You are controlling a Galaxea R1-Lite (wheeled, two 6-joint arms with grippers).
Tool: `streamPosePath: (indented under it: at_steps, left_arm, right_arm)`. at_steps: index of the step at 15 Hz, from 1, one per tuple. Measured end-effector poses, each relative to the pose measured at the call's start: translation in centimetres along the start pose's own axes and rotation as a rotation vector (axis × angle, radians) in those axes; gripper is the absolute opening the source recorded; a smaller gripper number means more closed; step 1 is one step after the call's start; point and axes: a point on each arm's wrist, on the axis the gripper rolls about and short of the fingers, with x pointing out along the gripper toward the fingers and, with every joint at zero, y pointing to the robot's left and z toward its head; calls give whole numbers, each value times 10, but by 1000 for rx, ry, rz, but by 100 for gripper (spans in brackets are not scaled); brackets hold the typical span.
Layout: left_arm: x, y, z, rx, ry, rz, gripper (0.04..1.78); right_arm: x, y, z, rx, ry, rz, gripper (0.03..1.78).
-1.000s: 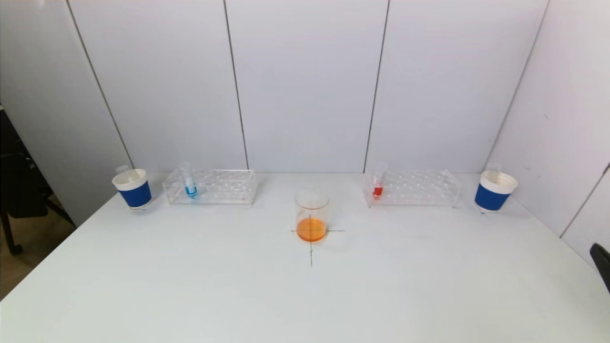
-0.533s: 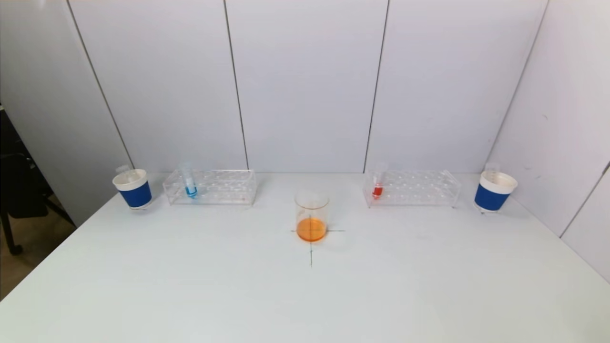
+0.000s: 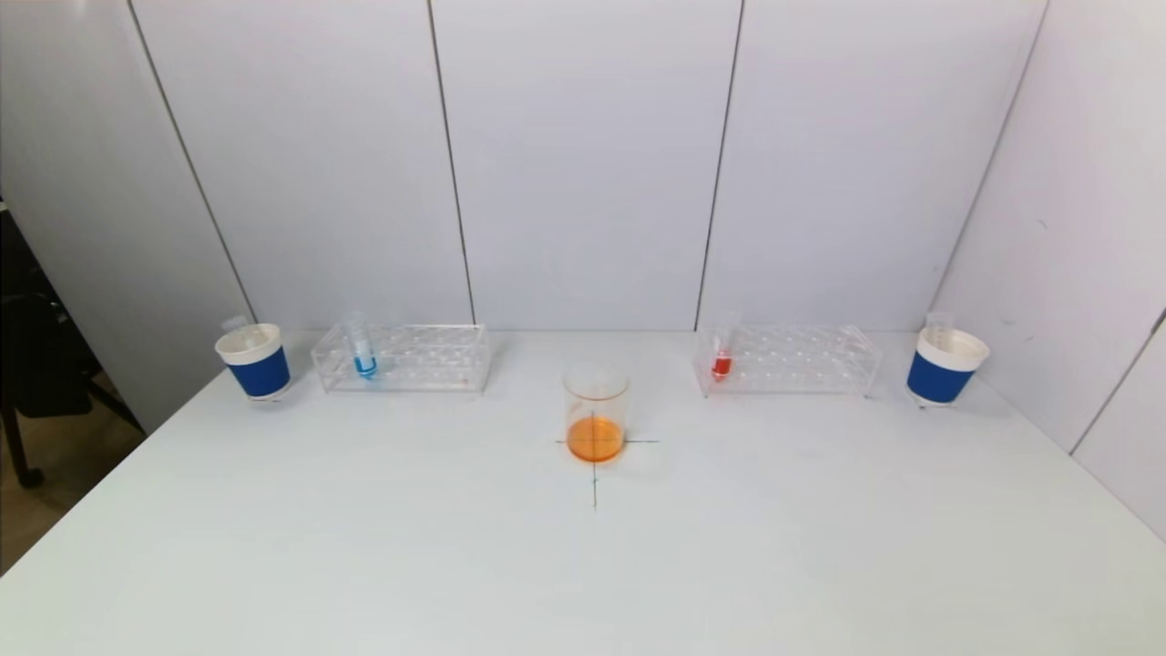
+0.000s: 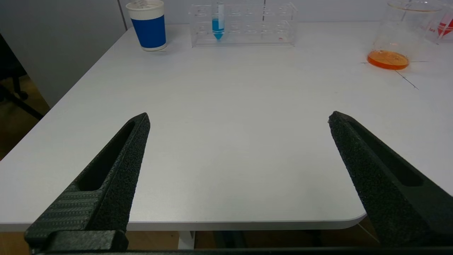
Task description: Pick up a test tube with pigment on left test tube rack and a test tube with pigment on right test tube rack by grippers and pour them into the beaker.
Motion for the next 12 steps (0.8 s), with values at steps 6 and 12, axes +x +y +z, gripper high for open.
streamPosePath:
  at_steps: [6, 12]
  left_arm:
    - [0, 0, 0, 0, 0, 0, 176]
    - [0, 0, 0, 0, 0, 0, 176]
  right_arm:
    - [1, 5, -12, 67, 32, 135, 177]
    - [1, 4, -12, 202, 40, 93, 177]
